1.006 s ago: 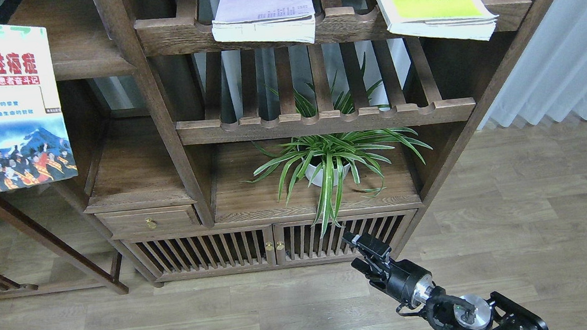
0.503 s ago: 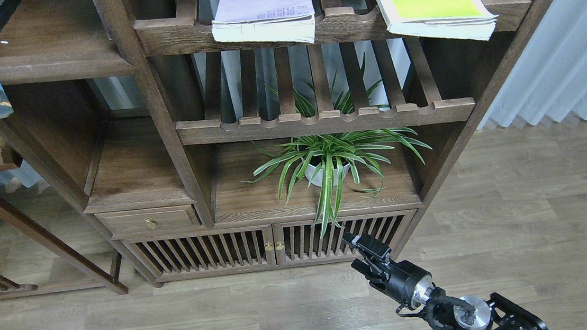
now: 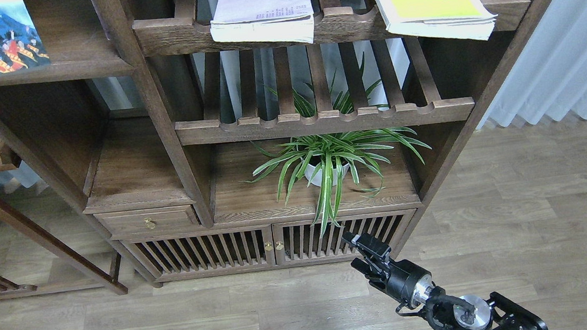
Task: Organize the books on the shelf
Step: 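Place the small blue book on the upper shelf with the left gripper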
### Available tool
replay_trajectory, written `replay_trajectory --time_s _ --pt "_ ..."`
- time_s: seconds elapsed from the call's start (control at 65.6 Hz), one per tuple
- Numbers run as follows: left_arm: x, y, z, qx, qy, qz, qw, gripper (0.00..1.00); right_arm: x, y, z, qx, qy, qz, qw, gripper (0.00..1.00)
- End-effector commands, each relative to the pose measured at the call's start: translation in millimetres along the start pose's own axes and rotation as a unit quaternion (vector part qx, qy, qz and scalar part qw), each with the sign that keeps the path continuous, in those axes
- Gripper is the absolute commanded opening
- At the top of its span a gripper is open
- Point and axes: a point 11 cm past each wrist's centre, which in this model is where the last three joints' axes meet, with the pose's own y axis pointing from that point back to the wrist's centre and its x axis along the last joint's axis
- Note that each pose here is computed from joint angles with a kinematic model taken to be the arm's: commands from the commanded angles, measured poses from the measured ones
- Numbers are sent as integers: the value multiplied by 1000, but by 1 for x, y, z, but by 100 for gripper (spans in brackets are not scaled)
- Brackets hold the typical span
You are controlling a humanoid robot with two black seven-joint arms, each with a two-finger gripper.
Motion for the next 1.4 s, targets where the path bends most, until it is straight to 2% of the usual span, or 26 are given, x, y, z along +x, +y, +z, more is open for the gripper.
replay_trajectory --time_s 0.0,0.274,0.518,0.792,1.082,1.31,1.341,1.387 --pt "-3 -2 6 -5 -5 -2 1000 5 0 0 0 0 0 0 1000 99" --pt "17 7 22 -23 3 31 999 5 -1 -1 0 0 1 -1 1000 99" --pt "28 -11 19 -45 39 36 998 5 -1 -1 0 -1 1 -2 1000 99" --pt "23 -40 -2 -41 72 18 996 5 -2 -1 0 -1 0 -3 1000 99" --pt "23 -50 10 -60 83 21 995 5 -1 -1 1 -1 0 -3 1000 99" --pt "13 -61 13 -52 73 13 996 6 -1 -1 1 -1 0 -3 1000 99" --pt "9 -67 9 -49 77 6 996 10 -1 -1 1 -1 0 -3 1000 99" --pt "7 -70 6 -46 78 3 996 23 -2 -1 0 0 0 -4 1000 99"
